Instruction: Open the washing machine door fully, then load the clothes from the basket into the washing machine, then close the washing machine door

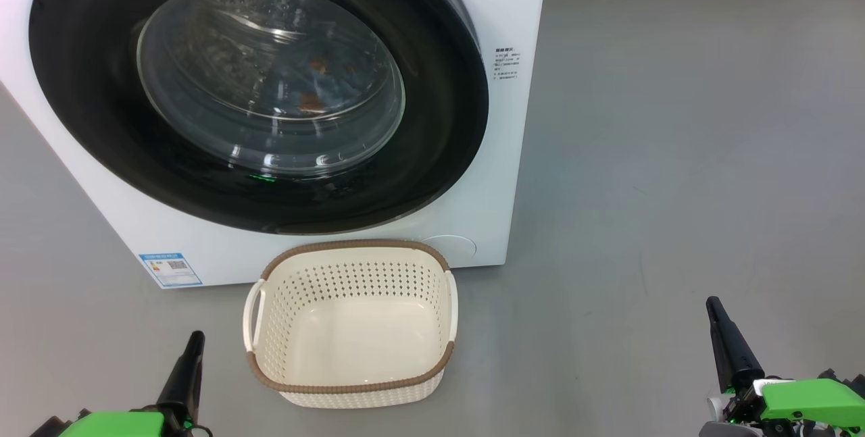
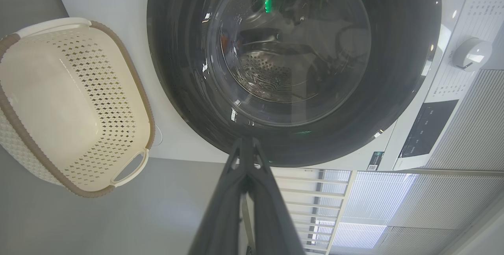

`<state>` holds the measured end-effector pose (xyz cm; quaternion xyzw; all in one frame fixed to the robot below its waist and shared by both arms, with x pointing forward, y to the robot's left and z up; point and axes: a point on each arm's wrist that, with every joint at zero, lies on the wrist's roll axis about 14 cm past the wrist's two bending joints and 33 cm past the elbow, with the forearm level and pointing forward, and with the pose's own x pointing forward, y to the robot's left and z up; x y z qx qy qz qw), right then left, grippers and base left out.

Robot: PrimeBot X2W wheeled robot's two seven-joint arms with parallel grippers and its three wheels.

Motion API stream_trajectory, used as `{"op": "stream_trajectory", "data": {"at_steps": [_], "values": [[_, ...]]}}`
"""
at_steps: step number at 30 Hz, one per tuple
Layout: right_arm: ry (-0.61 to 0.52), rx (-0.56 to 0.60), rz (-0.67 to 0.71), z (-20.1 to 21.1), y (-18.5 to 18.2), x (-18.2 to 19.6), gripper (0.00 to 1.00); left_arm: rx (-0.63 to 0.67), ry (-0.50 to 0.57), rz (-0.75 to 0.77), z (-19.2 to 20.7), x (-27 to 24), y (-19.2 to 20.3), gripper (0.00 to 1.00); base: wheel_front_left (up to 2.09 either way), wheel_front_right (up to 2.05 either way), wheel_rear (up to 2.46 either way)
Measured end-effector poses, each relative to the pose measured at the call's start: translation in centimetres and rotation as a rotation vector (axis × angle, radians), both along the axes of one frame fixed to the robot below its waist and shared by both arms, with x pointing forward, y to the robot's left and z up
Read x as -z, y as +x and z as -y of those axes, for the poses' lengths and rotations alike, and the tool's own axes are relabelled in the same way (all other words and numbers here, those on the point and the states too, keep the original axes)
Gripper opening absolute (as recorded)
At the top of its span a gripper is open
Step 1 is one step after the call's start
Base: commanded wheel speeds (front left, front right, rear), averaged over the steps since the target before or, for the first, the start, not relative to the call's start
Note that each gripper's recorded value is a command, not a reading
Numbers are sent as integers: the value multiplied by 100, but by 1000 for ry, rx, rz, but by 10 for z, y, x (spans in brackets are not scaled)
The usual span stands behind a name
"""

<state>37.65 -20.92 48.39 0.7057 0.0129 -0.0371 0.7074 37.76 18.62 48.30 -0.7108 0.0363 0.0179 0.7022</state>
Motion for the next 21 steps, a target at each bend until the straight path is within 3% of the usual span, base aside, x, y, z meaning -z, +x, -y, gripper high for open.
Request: {"op": "stream_trajectory", "data": {"at_steps": [21], "values": [[0, 0, 0, 0, 0, 0, 0, 0, 0, 0, 0, 0, 0, 0, 0, 0, 0]]}}
